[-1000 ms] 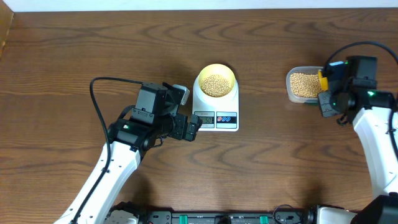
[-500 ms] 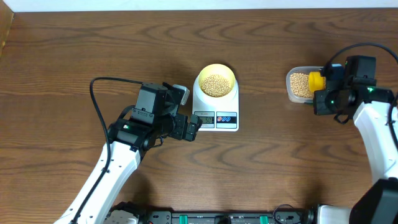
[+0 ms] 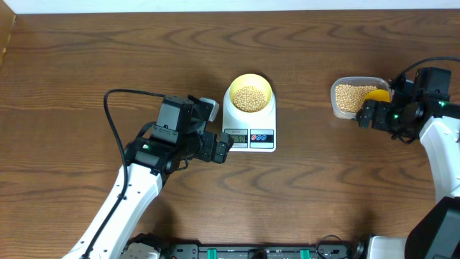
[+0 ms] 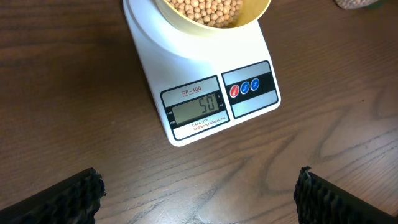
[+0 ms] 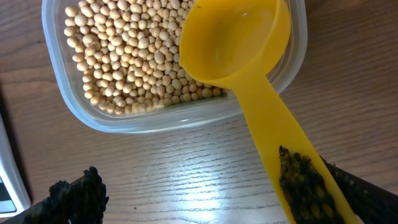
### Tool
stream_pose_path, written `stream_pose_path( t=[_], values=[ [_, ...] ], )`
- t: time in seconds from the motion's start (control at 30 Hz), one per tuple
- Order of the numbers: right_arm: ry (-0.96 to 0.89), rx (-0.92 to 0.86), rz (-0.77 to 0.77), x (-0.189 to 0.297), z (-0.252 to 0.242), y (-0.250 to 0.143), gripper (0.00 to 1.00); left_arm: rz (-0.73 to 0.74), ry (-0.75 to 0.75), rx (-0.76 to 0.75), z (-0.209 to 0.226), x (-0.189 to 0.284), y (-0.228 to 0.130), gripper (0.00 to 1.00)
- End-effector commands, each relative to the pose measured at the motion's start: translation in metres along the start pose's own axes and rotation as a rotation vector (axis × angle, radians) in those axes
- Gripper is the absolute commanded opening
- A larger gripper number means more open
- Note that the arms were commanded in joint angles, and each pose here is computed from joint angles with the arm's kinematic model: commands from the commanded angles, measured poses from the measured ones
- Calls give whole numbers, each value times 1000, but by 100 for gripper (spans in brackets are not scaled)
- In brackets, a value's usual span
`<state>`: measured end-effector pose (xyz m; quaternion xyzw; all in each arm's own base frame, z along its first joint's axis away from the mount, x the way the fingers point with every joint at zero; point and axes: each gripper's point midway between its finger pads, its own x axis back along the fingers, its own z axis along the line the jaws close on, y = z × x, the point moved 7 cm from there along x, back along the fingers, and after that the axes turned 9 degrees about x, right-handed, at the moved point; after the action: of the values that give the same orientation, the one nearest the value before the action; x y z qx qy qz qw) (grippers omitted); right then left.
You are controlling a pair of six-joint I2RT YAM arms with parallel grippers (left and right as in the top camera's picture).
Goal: Scoop item into bowl and weigh 50g on scale
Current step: 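Lower the scoop into the tub and open the right gripper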
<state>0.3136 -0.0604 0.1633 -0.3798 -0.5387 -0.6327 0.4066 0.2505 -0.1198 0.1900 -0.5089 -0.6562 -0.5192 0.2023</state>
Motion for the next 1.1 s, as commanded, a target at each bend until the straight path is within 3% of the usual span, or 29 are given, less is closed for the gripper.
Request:
stream_pose_path(
  t=[0.0, 0.13, 0.27, 0.53, 0.73, 1.07],
  values=[
    [3, -24, -23, 7, 0, 3, 99, -2, 9, -4, 1, -1, 1, 100],
    [-221, -106, -72, 32, -18, 2, 99, -2, 9, -4, 1, -1, 1, 100],
    [-297, -106, -117, 52, -21, 0, 99, -2, 9, -4, 1, -1, 1, 100],
    [-260, -145, -147, 61, -15, -1, 99, -2, 9, -3, 1, -1, 1, 100],
    [-157, -128, -284, 85, 0, 9, 99, -2, 9, -4, 1, -1, 1, 100],
    [-202, 13, -468, 123, 6, 20, 99, -2, 9, -4, 1, -1, 1, 100]
  ],
)
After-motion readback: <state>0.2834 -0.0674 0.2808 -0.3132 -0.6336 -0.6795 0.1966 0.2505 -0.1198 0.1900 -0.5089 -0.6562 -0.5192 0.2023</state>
